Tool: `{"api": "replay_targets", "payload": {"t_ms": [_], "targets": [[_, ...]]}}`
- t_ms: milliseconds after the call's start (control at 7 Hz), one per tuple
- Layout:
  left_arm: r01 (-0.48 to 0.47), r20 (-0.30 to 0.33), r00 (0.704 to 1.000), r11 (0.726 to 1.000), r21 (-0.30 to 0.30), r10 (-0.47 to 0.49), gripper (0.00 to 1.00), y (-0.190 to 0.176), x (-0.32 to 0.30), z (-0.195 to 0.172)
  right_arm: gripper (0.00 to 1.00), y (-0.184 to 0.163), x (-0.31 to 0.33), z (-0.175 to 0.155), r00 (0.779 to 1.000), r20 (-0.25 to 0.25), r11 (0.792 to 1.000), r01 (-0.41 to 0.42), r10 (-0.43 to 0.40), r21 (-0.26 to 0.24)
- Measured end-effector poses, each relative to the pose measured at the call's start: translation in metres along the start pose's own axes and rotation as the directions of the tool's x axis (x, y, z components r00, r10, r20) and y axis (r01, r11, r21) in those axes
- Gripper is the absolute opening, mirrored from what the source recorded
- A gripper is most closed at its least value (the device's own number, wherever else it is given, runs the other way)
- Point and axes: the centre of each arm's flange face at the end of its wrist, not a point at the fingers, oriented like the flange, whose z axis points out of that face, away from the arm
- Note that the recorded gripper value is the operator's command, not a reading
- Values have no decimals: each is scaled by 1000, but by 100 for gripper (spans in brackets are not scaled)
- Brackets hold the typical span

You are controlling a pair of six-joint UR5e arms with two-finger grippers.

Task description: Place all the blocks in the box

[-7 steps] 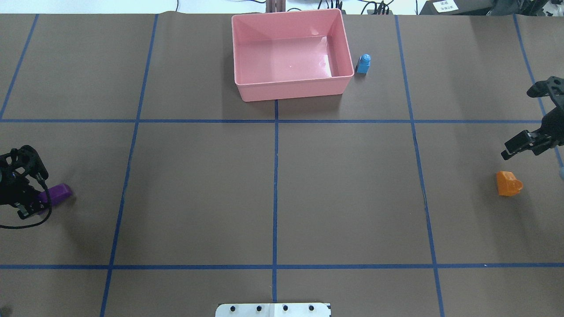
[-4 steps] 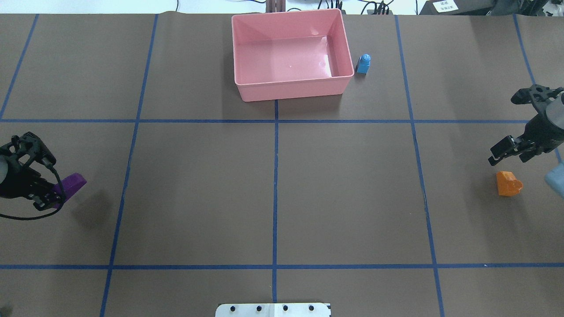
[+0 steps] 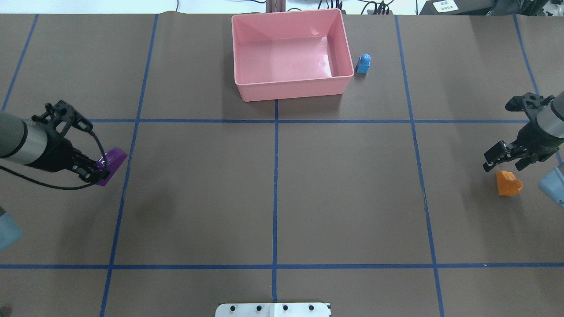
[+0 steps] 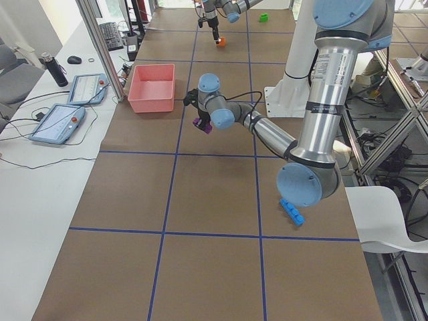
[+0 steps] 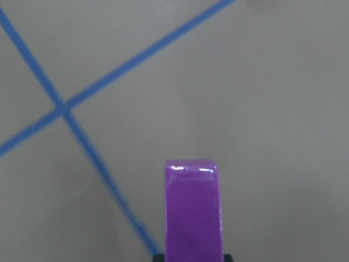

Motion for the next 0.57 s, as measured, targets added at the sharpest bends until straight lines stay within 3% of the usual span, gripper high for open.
{"api": "replay_targets", "payload": {"t_ms": [143, 286, 429, 571], "targets": [[49, -20, 999, 998, 37, -49, 0, -44, 29, -5, 99, 0, 5, 7, 1000, -7, 1000, -11, 11, -12], [88, -34, 996, 994, 57, -86, 0, -78, 49, -5, 88, 0, 9, 12, 1000, -12, 1000, -18, 18, -19], [120, -34, 992, 989, 84, -118, 0, -111, 65, -3, 66, 0, 12, 16, 1000, -17, 999, -23, 23, -25], [153, -17, 988, 981, 118, -152, 0, -150, 79, 4, 22, 1, 15, 20, 999, -24, 999, -28, 27, -32]]}}
